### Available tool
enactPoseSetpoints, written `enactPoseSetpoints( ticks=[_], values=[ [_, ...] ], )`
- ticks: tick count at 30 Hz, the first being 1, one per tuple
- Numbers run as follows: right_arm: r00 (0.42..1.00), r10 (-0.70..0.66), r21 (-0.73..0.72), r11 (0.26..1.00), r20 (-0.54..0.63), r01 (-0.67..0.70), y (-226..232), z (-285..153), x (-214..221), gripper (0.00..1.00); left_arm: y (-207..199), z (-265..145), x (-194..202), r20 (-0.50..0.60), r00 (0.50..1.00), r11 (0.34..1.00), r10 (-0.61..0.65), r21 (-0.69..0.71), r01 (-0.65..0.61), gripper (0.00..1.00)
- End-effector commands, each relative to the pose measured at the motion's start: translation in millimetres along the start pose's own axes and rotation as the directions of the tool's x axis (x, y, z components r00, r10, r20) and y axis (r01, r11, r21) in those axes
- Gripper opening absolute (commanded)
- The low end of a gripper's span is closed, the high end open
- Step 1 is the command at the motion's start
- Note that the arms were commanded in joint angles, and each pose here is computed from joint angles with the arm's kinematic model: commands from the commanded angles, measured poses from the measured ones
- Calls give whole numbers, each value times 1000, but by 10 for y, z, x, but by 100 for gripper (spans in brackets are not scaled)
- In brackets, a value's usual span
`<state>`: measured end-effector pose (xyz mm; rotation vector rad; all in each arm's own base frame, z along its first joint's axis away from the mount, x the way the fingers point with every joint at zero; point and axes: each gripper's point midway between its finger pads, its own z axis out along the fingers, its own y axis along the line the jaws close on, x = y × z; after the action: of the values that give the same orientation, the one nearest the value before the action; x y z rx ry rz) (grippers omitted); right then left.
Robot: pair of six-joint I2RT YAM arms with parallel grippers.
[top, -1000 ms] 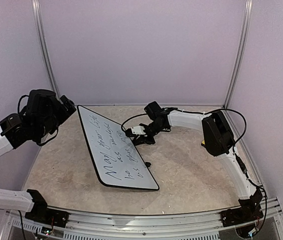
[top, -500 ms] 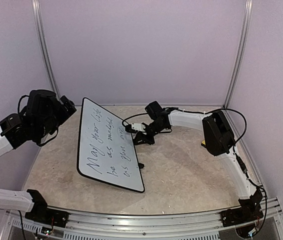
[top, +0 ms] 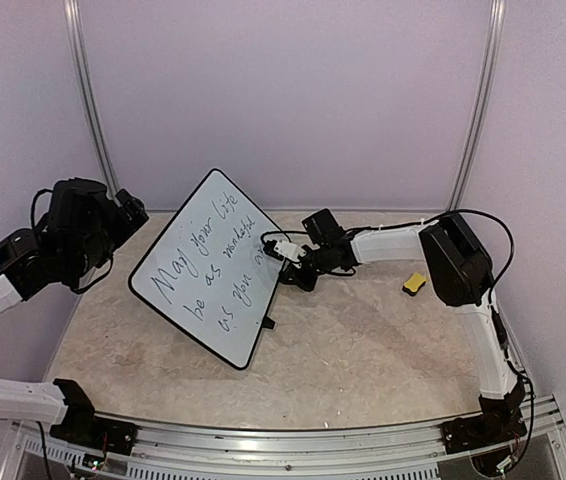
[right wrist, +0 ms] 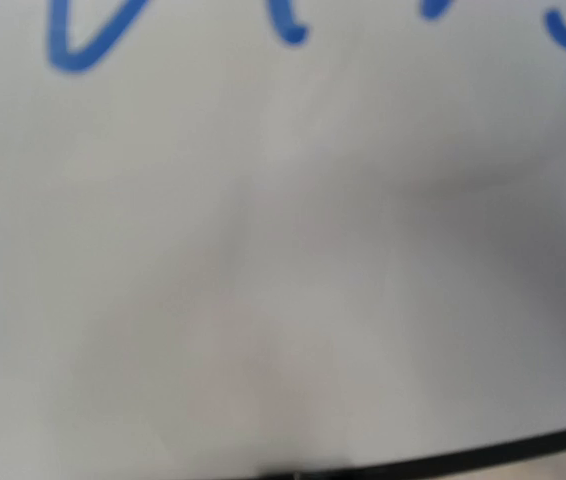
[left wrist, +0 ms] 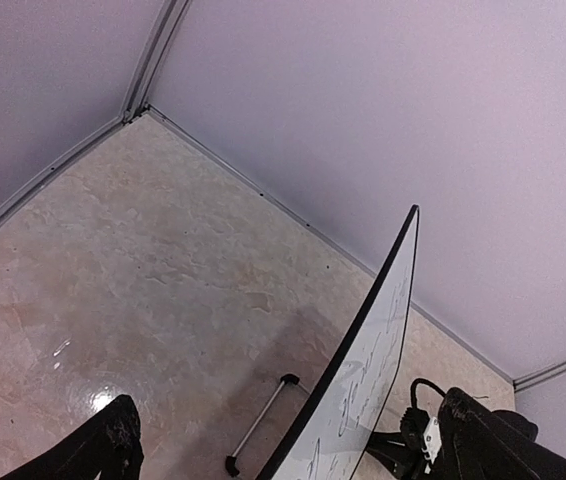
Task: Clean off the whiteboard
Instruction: Rotate the whiteboard at the center of the board.
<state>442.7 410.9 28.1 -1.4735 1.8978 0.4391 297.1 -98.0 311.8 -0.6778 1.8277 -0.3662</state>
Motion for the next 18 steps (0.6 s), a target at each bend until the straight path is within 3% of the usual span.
enactPoseSetpoints(
  ticks=[1, 13, 18],
  values=[
    [943, 238, 240, 954, -232, -182, -324, -101, 946, 0, -16, -60, -136, 50, 999, 1000, 8, 6, -8, 99],
    [799, 541, 465, 797, -262, -386, -317, -413, 1542, 0, -40, -81, -189, 75, 997, 1000, 7, 24, -9, 99],
    [751, 632, 531, 710, -192, -462, -275, -545, 1664, 0, -35, -107, -227, 89, 996, 1000, 10, 27, -12, 99]
  ],
)
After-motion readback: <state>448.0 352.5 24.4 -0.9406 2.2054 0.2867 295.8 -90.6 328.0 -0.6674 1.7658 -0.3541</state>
